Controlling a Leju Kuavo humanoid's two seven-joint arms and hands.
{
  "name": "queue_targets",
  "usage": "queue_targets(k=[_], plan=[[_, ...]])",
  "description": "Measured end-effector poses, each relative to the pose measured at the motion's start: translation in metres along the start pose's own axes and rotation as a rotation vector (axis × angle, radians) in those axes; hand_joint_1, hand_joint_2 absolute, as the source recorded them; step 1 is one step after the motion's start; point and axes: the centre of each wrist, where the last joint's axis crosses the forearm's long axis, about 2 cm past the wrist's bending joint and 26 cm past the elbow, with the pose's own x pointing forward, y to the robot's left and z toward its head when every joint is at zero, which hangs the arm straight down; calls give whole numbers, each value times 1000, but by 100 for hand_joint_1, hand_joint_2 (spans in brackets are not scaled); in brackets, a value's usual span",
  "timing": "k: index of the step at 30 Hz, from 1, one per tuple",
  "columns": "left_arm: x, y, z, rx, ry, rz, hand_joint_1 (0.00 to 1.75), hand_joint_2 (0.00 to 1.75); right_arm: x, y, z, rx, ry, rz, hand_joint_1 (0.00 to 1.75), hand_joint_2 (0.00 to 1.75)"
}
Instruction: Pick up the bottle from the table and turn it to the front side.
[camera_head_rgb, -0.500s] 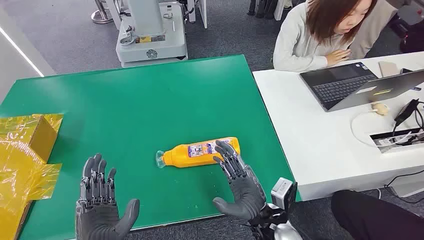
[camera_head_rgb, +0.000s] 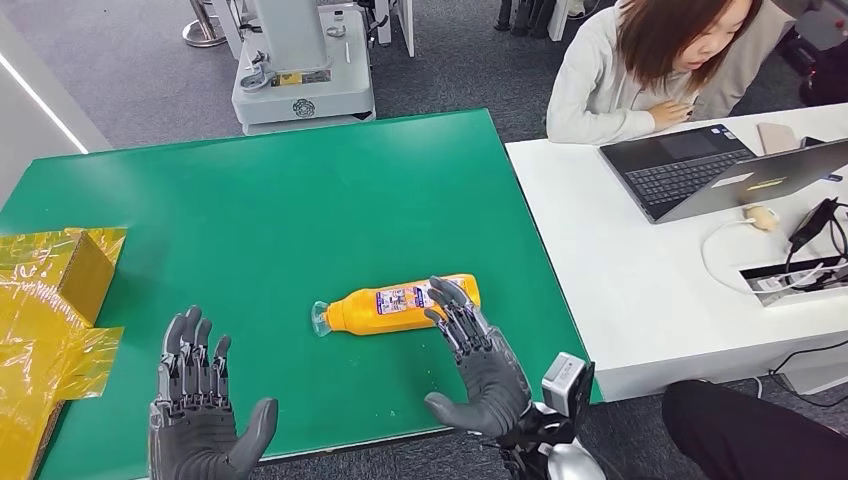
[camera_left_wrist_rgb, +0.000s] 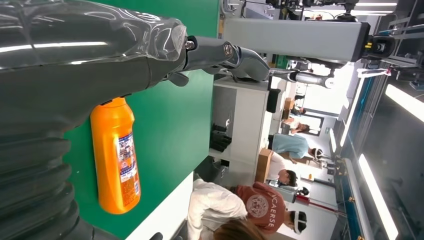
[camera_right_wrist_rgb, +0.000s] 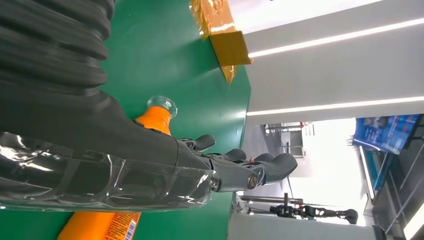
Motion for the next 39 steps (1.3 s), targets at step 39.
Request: queue_targets(k=[39], plan=[[-8, -45, -26, -111, -19, 154, 0, 175, -2, -73, -48, -125, 72, 882, 0, 175]])
